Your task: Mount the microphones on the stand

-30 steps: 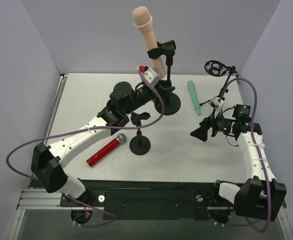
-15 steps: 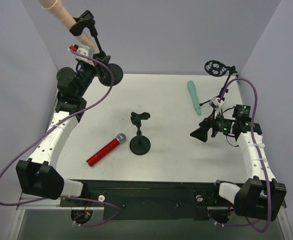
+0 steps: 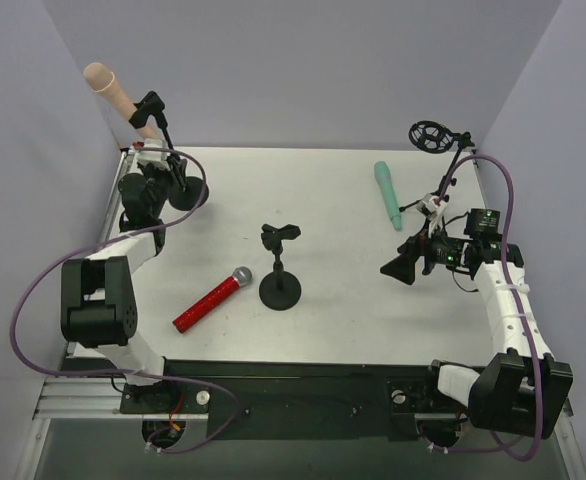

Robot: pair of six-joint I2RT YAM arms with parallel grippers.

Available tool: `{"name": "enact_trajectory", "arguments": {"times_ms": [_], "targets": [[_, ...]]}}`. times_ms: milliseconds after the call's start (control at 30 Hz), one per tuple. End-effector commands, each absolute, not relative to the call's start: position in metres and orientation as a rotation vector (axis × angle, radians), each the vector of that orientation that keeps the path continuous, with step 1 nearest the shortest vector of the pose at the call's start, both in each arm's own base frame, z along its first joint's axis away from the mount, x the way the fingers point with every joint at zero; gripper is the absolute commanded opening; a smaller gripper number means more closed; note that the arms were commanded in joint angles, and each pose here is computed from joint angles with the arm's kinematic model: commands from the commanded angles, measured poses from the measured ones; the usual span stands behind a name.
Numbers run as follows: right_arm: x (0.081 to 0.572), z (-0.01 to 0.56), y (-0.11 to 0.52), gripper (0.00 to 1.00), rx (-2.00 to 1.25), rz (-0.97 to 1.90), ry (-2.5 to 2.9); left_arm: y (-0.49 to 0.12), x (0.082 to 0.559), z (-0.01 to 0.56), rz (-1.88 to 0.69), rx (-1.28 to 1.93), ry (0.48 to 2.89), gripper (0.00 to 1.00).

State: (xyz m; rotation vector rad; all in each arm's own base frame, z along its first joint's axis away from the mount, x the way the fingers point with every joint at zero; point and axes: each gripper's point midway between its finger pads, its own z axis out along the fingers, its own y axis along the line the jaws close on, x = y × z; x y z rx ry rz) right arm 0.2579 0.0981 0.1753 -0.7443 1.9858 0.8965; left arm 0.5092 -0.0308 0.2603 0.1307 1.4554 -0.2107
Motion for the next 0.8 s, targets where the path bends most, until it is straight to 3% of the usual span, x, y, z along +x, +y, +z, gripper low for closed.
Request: {"name": "enact_trajectory", "arguments": {"times_ms": [0,400,767], "targets": [[0.260,0.181,0.098,0.97,-0.765,0.921,1.966,-0.015,0.521,0.323,-0.147,0.165,1.176,0.00],[0.260,0.173,0.097,0.97,-0.773,0.932,1.993,-0.015,0.576,0.270,-0.161,0.183,1.240,0.00],[0.259,0.170,0.096,0.97,-0.778,0.937,2.008,-0.019,0.580,0.236,-0.193,0.171,1.290,0.00]]}}
